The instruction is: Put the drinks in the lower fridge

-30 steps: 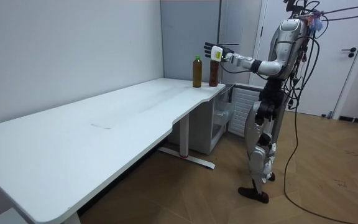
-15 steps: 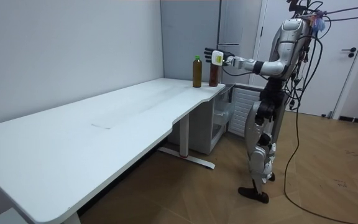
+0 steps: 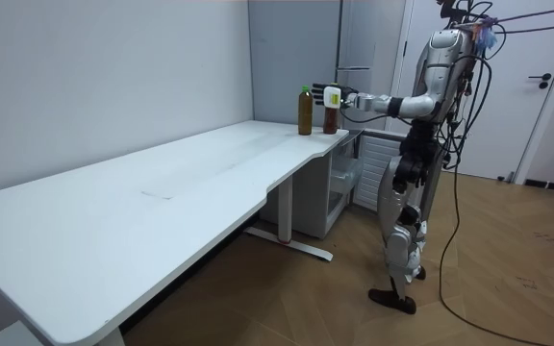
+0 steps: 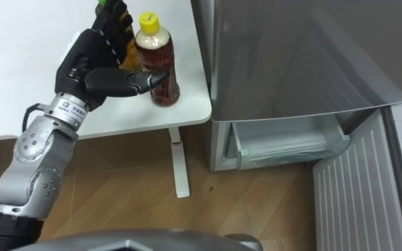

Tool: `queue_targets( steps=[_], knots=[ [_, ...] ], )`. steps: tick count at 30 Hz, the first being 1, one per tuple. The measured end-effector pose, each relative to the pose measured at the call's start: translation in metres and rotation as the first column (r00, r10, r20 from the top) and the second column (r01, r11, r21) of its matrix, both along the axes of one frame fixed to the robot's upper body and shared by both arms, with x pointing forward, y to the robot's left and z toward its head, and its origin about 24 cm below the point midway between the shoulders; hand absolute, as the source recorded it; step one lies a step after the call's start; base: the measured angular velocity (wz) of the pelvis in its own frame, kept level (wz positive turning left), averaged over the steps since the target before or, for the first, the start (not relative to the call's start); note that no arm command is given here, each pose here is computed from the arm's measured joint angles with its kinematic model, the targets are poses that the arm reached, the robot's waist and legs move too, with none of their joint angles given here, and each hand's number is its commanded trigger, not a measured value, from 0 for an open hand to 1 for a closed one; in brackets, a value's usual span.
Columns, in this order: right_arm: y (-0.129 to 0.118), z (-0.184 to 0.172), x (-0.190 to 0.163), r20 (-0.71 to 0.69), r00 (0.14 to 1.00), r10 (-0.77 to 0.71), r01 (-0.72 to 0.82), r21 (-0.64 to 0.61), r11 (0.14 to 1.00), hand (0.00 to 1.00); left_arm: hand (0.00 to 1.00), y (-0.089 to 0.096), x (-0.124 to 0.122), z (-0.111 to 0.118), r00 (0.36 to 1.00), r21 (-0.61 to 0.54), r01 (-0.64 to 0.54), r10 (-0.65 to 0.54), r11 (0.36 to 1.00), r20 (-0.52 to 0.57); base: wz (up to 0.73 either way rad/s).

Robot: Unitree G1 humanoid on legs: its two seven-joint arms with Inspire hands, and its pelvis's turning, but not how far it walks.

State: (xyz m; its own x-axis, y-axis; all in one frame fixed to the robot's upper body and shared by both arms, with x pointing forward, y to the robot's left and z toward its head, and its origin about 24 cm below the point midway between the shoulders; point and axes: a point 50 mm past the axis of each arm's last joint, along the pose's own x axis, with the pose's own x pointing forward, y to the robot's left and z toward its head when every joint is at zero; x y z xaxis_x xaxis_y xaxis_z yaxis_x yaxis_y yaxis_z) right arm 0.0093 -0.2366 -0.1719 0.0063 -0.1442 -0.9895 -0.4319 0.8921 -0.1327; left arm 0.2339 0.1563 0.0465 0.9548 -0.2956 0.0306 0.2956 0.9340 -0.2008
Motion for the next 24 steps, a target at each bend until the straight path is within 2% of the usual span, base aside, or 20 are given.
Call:
queue_targets(
  steps=[4, 9, 17, 24],
  knots=[
    [0.0, 0.0, 0.002, 0.007, 1.0, 0.002, -0.002, 0.002, 1.0, 0.0, 0.0, -0.003, -0.001, -0.002, 1.0, 0.0, 0.014, -0.014, 1.0, -0.007, 0.0],
    [0.001, 0.0, 0.003, 0.007, 1.0, 0.006, -0.006, 0.008, 1.0, 0.0, 0.0, 0.0, -0.002, -0.017, 0.997, 0.009, 0.006, -0.005, 1.0, -0.079, 0.0],
    [0.001, 0.0, 0.003, 0.002, 1.0, 0.005, -0.005, 0.012, 1.0, 0.0, 0.0, 0.001, -0.003, -0.023, 0.994, 0.013, 0.001, 0.0, 1.0, -0.105, 0.0],
    [0.001, 0.0, 0.008, -0.005, 1.0, 0.001, -0.001, 0.02, 1.0, 0.0, 0.0, 0.005, 0.0, -0.037, 0.985, 0.065, -0.007, 0.018, 0.998, -0.173, -0.02]
  ],
)
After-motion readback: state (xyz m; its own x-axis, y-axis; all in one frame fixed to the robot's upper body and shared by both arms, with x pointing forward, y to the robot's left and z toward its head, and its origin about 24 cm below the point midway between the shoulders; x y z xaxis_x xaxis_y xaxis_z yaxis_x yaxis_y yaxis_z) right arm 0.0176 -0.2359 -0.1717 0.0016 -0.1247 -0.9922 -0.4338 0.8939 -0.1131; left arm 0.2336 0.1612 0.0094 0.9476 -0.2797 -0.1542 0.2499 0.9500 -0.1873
